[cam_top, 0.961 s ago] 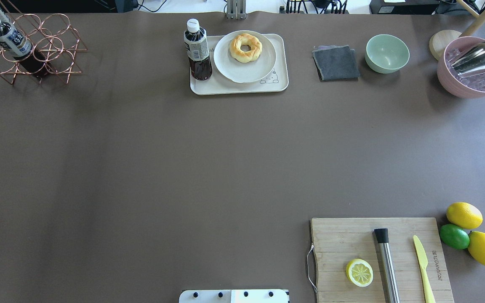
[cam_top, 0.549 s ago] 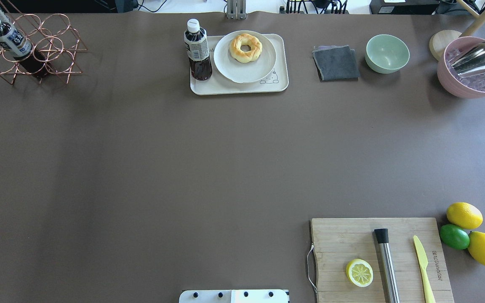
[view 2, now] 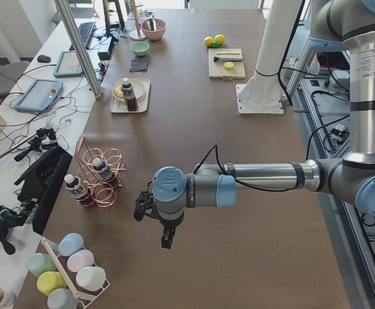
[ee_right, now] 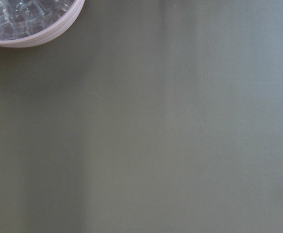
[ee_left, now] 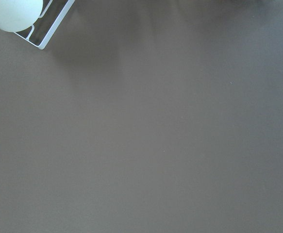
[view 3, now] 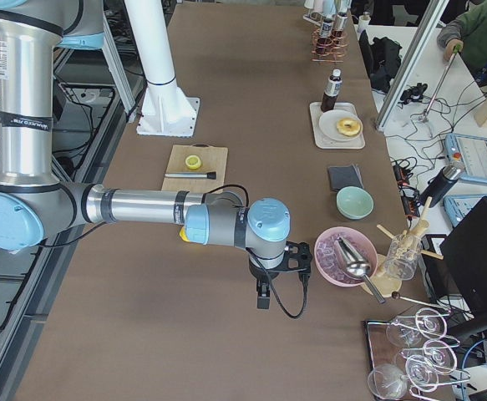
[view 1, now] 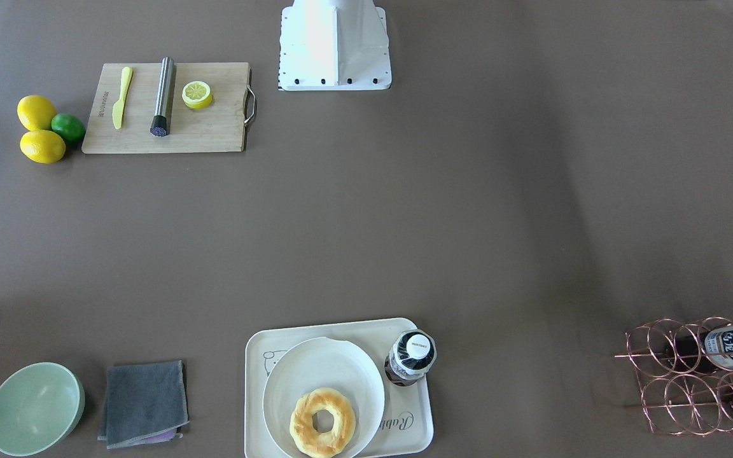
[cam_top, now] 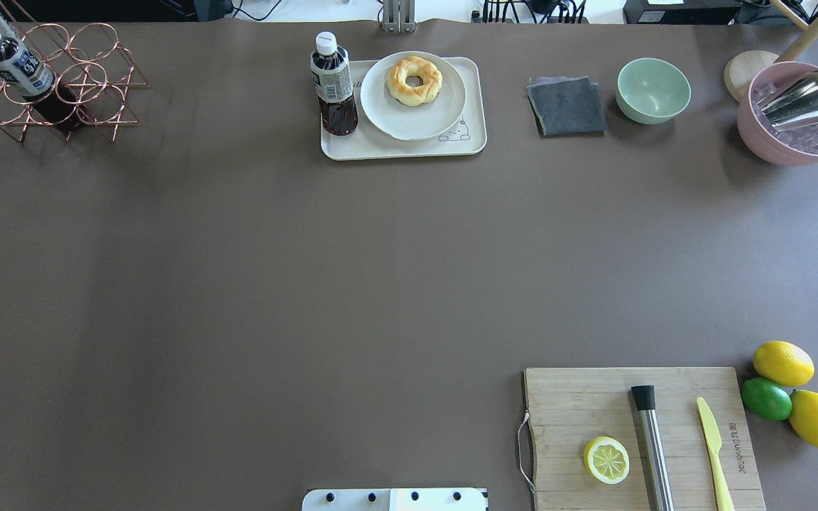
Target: Place donut on tray
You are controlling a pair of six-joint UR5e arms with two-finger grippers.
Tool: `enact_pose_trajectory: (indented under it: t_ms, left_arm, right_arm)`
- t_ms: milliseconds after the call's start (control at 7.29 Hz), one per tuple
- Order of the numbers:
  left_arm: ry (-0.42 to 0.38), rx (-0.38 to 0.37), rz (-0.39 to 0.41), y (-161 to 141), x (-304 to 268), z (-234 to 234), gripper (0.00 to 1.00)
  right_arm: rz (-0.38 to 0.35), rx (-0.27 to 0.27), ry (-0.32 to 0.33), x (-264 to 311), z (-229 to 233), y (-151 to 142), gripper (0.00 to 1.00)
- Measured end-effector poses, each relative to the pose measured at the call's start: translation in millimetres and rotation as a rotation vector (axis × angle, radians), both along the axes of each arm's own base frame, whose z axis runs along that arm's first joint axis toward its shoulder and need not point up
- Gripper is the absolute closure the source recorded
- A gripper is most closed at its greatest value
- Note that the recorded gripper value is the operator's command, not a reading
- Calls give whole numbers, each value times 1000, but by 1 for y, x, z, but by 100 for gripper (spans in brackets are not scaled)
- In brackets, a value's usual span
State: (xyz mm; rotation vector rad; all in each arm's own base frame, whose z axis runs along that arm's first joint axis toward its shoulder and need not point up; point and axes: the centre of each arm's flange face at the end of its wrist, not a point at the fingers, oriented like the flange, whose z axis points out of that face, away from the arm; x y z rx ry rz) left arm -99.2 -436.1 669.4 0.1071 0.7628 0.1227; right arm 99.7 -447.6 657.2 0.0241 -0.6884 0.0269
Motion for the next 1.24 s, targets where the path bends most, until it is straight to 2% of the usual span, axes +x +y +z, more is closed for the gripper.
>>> enact_pose_trajectory:
  t_ms: [686, 1235]
  left_arm:
    - [10, -48, -6, 3, -1, 23, 2]
    - [12, -57, -7, 1, -2, 28, 2]
  right_arm:
    - [-1, -7, 2, 0, 4, 5, 0]
    - [-1, -15, 2, 0, 8, 10, 0]
